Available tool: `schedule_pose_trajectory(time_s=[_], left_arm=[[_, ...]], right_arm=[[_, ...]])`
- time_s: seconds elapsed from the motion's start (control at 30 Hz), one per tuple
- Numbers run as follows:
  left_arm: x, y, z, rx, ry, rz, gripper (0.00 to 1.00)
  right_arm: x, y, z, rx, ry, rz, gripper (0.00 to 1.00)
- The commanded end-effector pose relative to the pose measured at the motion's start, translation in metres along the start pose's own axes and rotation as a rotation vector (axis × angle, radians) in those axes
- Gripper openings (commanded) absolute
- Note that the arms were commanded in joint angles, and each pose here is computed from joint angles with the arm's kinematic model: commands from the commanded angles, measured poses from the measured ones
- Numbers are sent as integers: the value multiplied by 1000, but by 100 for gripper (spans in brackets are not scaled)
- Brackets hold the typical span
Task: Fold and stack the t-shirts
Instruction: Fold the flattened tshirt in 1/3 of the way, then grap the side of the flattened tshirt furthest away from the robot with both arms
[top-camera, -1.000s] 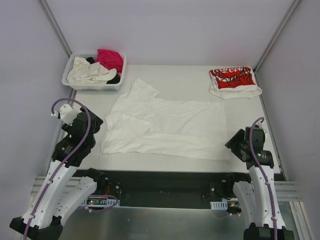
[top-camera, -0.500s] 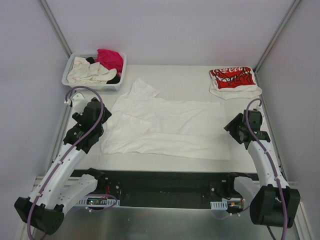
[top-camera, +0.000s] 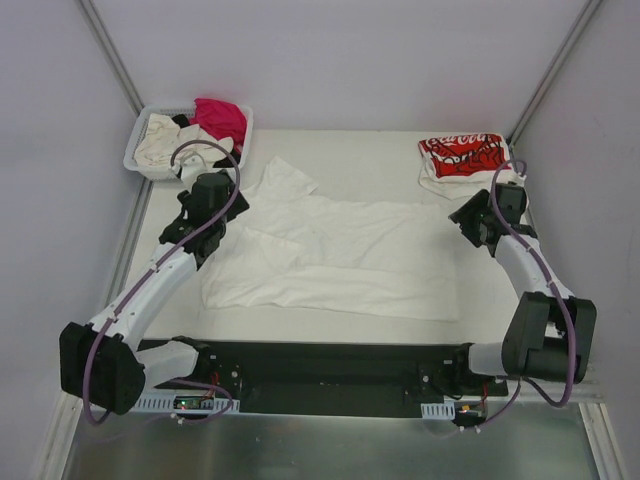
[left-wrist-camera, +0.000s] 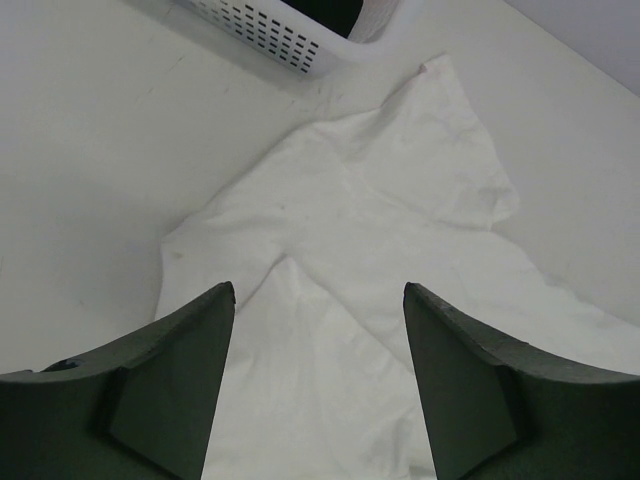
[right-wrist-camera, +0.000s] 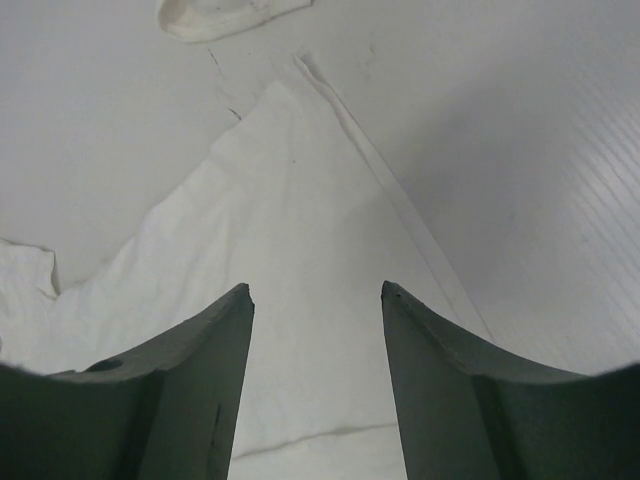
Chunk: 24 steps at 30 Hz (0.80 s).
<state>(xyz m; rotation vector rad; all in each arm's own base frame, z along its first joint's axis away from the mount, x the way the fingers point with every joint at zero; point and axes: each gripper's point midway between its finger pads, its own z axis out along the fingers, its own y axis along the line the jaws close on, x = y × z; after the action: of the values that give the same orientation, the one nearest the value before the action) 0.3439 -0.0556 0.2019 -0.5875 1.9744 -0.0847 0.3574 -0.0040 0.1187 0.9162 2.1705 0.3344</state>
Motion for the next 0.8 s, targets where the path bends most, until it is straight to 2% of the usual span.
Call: schedule_pose_trajectory(time_s=[0.0, 0.2, 0.3, 0.33, 0.43, 0.47, 0.53, 0.57, 0.6, 0.67, 0.73, 0.77], left_arm=[[-34, -38, 21, 110, -63, -10, 67], [-38, -57, 68, 106, -50, 5, 67], [-30, -77, 93, 191, -15, 52, 67], [-37, -86, 100, 235, -43, 70, 67], [-30, -112, 125, 406, -11, 109, 68], [-12, -118, 137, 458, 56, 121, 68], [-22, -135, 148, 540, 63, 131, 68], [-10, -133, 165, 554, 104, 131, 68], [-21, -148, 165, 629, 104, 130, 68], [-7, -149, 186, 661, 156, 126, 68], [-19, -169, 190, 754, 159, 136, 68], [-2, -166, 205, 754, 215, 140, 70]], right_arm=[[-22, 15, 21, -44, -9, 36, 56], [-32, 19, 52, -43, 23, 65, 54], [-36, 24, 63, -59, 38, 66, 54], [-40, 26, 65, -68, 36, 70, 54], [-42, 32, 70, -99, 53, 80, 54], [-41, 33, 71, -109, 60, 81, 54], [-43, 35, 72, -118, 58, 80, 54], [-43, 35, 72, -121, 60, 77, 54], [-44, 35, 71, -122, 60, 79, 54], [-43, 35, 70, -127, 64, 81, 54], [-43, 35, 68, -136, 69, 81, 54], [-44, 36, 66, -141, 63, 80, 54]])
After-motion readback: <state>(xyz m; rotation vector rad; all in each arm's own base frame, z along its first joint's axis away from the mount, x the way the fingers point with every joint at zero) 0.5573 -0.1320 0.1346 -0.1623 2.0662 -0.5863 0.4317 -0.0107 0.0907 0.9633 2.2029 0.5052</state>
